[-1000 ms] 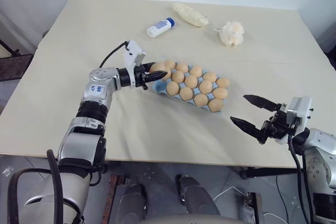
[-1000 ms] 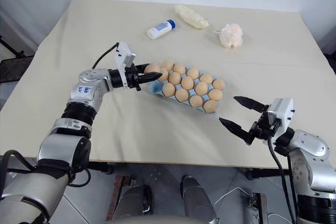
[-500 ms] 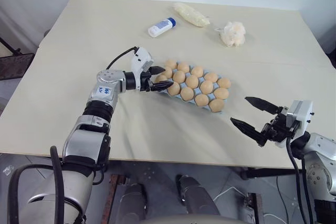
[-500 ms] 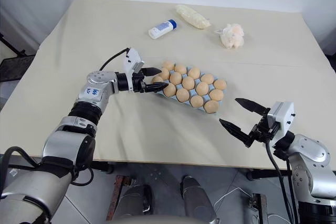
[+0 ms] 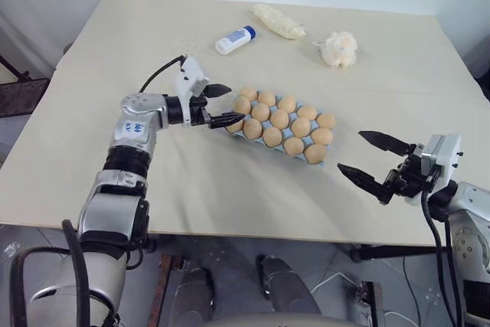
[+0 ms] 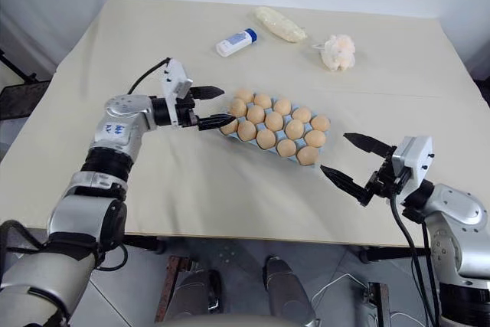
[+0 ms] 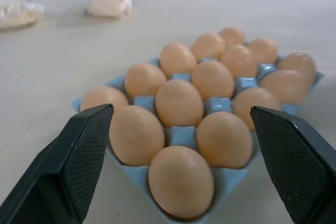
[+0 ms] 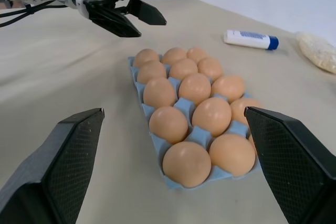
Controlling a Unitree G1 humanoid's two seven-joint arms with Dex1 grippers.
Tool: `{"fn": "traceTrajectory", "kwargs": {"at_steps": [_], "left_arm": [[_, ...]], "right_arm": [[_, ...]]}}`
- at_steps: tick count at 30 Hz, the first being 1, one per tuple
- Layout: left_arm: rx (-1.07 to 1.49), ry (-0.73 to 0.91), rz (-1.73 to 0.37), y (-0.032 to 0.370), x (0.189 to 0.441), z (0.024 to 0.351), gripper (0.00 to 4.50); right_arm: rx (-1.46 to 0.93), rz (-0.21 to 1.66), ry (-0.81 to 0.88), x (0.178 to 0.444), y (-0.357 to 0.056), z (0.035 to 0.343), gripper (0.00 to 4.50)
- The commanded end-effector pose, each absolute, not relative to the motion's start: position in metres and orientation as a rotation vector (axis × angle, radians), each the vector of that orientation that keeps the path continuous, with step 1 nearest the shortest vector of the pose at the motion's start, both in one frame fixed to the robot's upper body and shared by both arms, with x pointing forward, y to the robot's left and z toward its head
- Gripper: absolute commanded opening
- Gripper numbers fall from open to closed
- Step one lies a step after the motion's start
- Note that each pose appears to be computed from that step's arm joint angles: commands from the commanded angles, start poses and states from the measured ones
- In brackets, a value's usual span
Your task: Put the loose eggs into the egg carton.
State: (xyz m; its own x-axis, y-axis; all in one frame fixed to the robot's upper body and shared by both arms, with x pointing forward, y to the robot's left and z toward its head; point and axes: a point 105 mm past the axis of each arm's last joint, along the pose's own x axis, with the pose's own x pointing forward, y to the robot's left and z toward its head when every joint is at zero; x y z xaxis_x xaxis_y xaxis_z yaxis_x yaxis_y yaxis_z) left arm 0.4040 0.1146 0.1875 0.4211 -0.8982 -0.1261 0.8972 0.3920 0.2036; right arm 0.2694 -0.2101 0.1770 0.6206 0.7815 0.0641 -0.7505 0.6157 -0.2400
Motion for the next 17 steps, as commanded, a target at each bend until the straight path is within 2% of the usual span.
{"fn": "traceTrajectory", "kwargs": {"at_steps": [1,7,17], "left_arm": [[0.260,-0.045,-1.138,0.133,0.393,0.195,4.45],[0.254,0.033,-1.137,0.158,0.375,0.177,4.45],[0.257,0.015,-1.042,0.187,0.367,0.178,4.45]], "right_arm": [[-0.211,0.901,-0.176,0.270,-0.215,0.185,4.50],[-0.213,0.938,-0.161,0.275,-0.216,0.187,4.50],[-0.215,0.975,-0.168,0.287,-0.219,0.193,4.50]]}}
